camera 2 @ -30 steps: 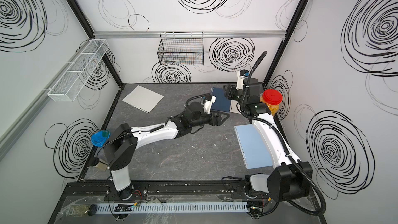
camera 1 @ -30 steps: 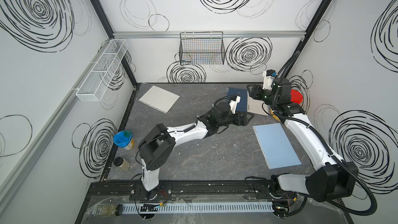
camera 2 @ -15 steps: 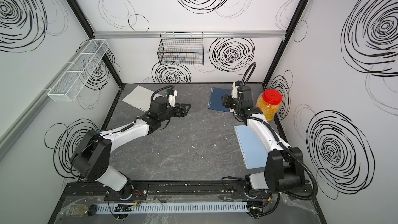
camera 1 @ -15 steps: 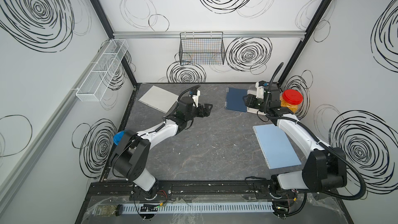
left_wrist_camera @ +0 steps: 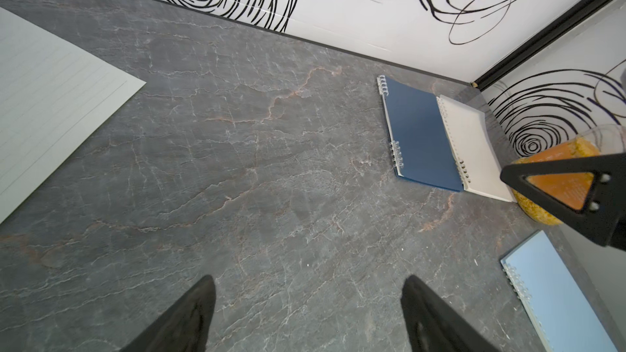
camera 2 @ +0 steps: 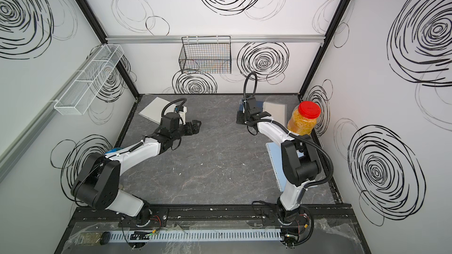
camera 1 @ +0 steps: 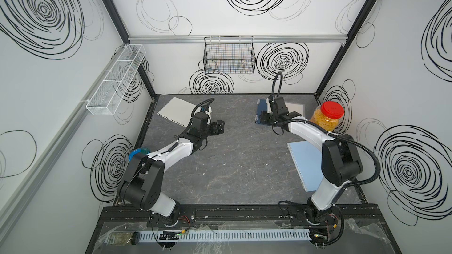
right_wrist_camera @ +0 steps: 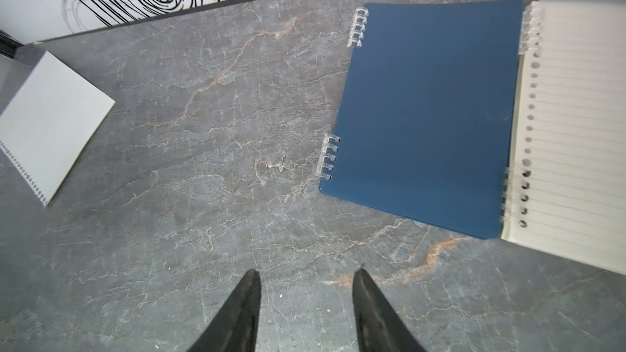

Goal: Tear off pages from different notebooks
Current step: Move the notebook to the center of the board.

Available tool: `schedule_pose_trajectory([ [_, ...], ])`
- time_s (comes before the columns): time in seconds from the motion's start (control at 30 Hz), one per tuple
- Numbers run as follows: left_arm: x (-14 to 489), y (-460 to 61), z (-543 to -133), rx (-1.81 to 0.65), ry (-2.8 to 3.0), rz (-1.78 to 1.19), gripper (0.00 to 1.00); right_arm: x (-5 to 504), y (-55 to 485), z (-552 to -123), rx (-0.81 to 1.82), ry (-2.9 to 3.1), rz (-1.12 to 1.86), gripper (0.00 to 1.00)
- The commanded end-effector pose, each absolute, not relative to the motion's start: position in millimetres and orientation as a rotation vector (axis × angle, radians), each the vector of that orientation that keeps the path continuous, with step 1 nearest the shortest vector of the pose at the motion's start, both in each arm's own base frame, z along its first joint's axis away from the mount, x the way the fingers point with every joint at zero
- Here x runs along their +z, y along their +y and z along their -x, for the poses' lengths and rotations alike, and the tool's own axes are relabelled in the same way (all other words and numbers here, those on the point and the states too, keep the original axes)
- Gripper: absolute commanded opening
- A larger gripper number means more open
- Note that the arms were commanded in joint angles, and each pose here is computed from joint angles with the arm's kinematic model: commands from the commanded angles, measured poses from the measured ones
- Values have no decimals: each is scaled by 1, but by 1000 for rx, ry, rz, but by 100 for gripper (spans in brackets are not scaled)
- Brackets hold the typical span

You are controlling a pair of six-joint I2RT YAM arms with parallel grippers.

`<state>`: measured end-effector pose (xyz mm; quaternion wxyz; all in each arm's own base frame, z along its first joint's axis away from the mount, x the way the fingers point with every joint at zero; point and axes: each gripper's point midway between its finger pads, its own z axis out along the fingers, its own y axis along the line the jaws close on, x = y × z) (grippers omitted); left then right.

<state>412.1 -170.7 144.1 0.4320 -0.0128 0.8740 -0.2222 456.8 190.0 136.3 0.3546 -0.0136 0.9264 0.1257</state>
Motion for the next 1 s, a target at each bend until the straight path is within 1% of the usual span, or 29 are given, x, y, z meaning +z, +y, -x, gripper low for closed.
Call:
schedule_pose_trajectory([
  [0.0,165,-165,-415,-505,2134,19,89,125,182,-469,197,2436,4,48],
  [0.37,156,-161,-406,-495,2162,19,88,84,198,-517,135,2542,5,48],
  [0.67,149,-168,-400,-546,2176,-2,88,52,193,-535,89,2597,-23,47],
  [0.97,157,-167,-398,-546,2162,-9,88,28,199,-544,138,2640,-17,42],
])
